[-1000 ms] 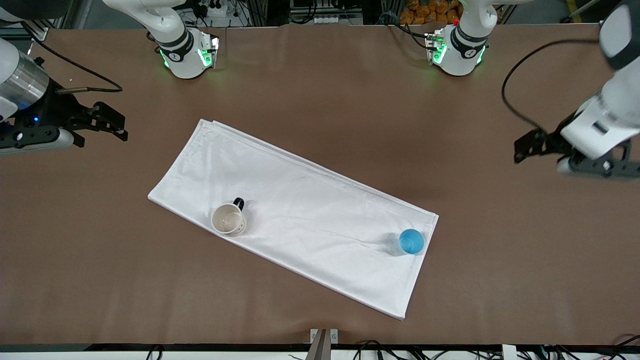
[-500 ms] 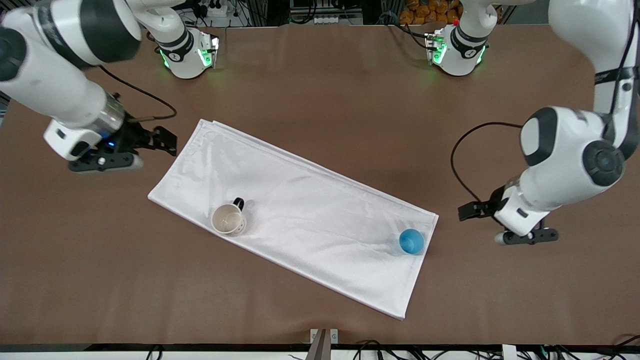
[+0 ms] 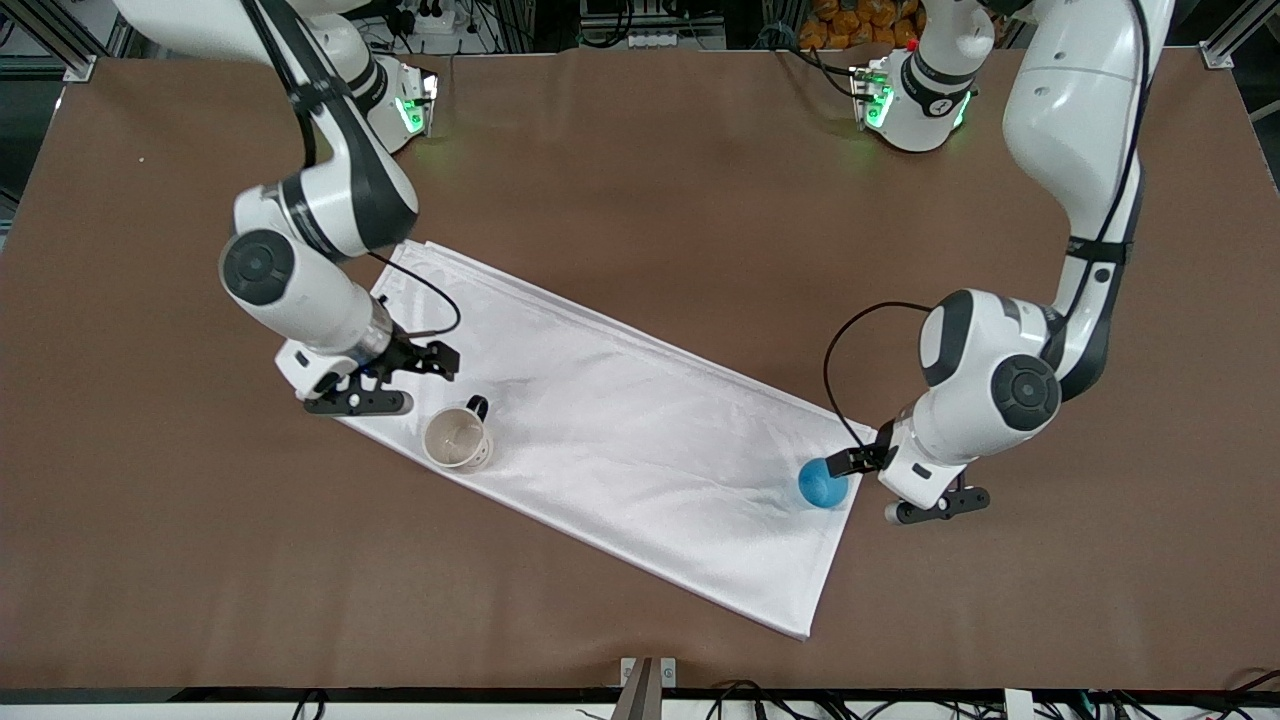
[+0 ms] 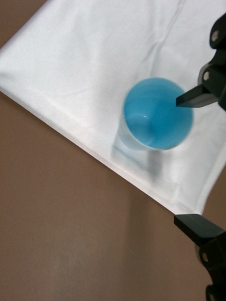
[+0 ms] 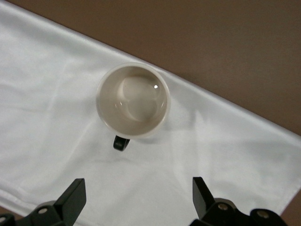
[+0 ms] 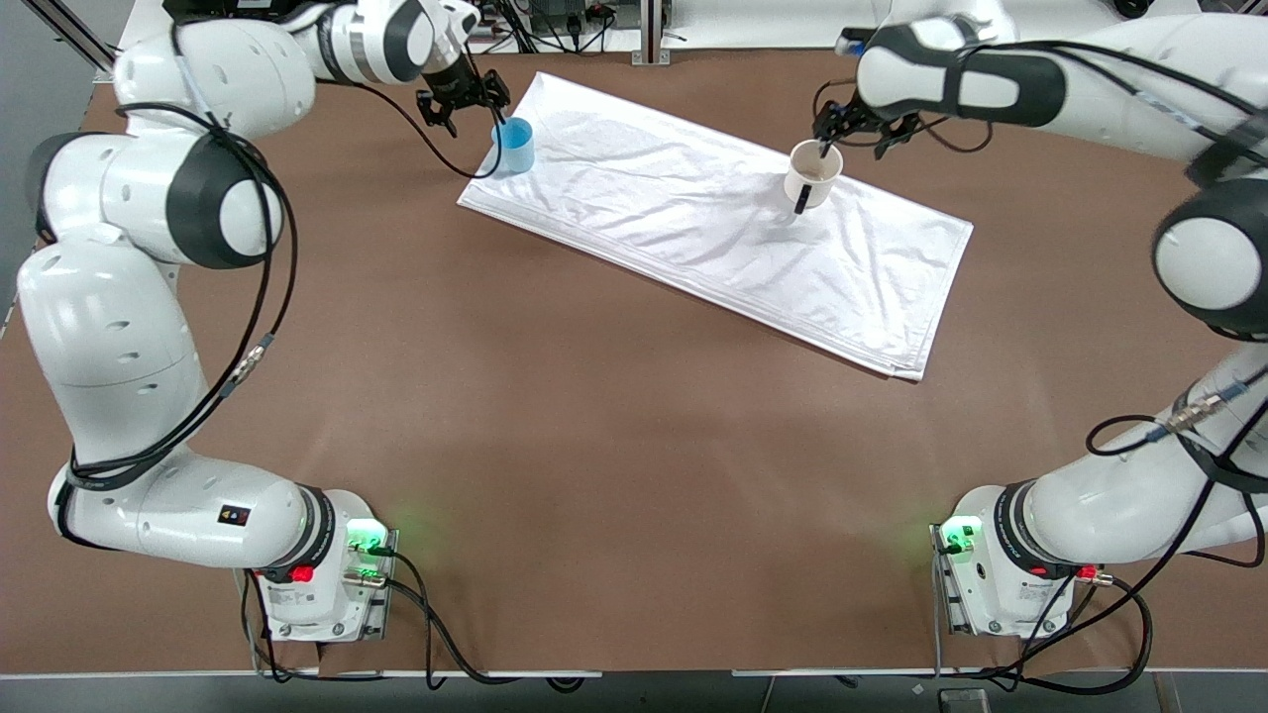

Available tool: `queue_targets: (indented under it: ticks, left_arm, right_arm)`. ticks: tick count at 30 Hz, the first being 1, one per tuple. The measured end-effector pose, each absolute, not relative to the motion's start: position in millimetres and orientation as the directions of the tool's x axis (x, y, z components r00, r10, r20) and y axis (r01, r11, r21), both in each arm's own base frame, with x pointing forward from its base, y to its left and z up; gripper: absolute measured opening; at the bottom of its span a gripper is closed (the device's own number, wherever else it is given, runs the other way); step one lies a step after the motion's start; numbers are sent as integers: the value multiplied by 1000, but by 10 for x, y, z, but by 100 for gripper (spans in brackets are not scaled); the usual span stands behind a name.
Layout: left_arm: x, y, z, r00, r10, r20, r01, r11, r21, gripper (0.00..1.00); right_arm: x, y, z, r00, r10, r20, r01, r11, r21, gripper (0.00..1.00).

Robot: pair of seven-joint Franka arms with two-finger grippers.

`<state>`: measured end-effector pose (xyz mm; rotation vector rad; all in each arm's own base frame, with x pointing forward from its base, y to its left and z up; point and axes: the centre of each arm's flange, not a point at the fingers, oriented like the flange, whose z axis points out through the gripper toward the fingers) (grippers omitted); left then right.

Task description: Place blue cup into white mug on table

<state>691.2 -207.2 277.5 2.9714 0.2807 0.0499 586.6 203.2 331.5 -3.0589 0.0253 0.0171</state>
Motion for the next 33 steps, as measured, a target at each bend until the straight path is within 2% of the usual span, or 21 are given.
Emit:
queue_targets:
  ticks: [5, 13, 20, 22, 23, 24, 25, 26, 33]
  left_arm:
    - [6976, -2054, 2569, 978, 204, 49, 193, -966, 171, 100]
    - [6992, -2040, 2407, 976, 210, 52, 199, -965, 171, 100]
    - [6982, -2041, 2286, 968, 249, 36, 240, -956, 169, 72]
    - [6980, -2043, 2277, 968, 249, 35, 240, -956, 168, 62]
    - [6980, -2043, 2277, 968, 248, 36, 239, -957, 167, 57]
    - [6981, -2044, 2279, 969, 246, 38, 237, -957, 165, 52]
    - [6984, -2044, 2284, 969, 241, 42, 232, -959, 161, 43]
    - [6987, -2045, 2289, 971, 236, 47, 226, -961, 156, 39]
    - [7011, -2082, 2374, 976, 206, 69, 195, -971, 136, 9]
  right_arm:
    - [5865, 2211, 2952, 999, -37, -10, -37, -997, -71, 100]
    - [5866, 2287, 2685, 999, -42, 1, -42, -998, -43, 98]
    - [5874, 2321, 2503, 999, -44, 9, -44, -998, -47, 93]
    - [5875, 2320, 2459, 999, -43, 9, -43, -998, -46, 84]
    - [5875, 2321, 2439, 999, -42, 9, -41, -998, -45, 74]
    - [5875, 2324, 2423, 999, -40, 9, -39, -998, -44, 69]
    - [5874, 2330, 2409, 999, -38, 8, -37, -998, -43, 64]
    - [5873, 2337, 2399, 999, -36, 8, -36, -998, -42, 61]
    - [5895, 2380, 2412, 1000, -20, 20, -19, -999, -33, 26]
